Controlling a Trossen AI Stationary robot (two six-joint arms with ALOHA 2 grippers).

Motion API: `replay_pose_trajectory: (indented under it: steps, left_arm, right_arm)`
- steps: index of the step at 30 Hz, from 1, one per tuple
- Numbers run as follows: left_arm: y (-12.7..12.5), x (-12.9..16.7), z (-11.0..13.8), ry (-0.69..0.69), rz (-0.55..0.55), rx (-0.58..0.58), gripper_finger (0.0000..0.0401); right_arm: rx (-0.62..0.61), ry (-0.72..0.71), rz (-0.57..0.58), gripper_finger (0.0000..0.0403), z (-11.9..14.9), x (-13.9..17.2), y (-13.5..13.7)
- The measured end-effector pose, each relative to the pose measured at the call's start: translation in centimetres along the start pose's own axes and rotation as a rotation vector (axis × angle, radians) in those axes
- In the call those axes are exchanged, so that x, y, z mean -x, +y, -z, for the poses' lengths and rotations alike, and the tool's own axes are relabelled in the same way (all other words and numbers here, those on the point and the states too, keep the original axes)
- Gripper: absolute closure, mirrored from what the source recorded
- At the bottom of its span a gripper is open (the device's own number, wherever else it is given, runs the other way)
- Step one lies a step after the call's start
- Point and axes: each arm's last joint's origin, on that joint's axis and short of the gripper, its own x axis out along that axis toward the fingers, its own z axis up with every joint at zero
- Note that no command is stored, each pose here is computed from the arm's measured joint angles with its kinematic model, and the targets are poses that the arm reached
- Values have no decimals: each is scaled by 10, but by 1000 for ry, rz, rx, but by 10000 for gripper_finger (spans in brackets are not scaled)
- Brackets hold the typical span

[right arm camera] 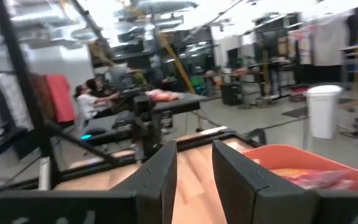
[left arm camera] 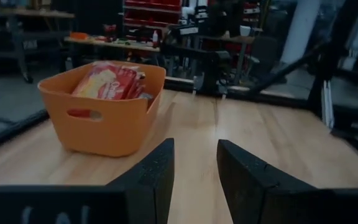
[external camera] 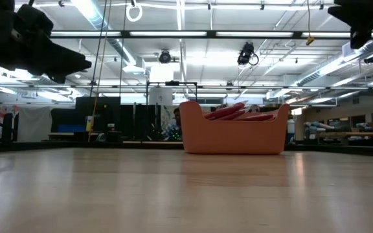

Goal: Sort popcorn bags into baskets
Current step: Return to Home Position

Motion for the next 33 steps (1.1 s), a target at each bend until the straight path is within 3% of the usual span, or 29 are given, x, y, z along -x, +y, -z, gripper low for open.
replay_pose_trajectory:
  steps: [4,10,17,22,28,33]
  left_arm:
    - [-1,0,0,0,30,-91,276]
    - [-3,0,-2,-19,87,-129,276]
    - [-3,0,1,11,87,-128,276]
    - [-2,0,1,15,85,-129,276]
    - [-2,0,1,8,86,-296,276]
    - [-2,0,1,7,86,-306,276]
  right_arm:
    - [14,8,-88,296,1,2,4]
    - [-8,23,-145,296,4,3,6]
    - [113,46,-144,296,9,3,6]
    - [124,45,-145,296,9,3,6]
    - [125,45,-145,296,9,3,6]
    - [125,45,-145,296,9,3,6]
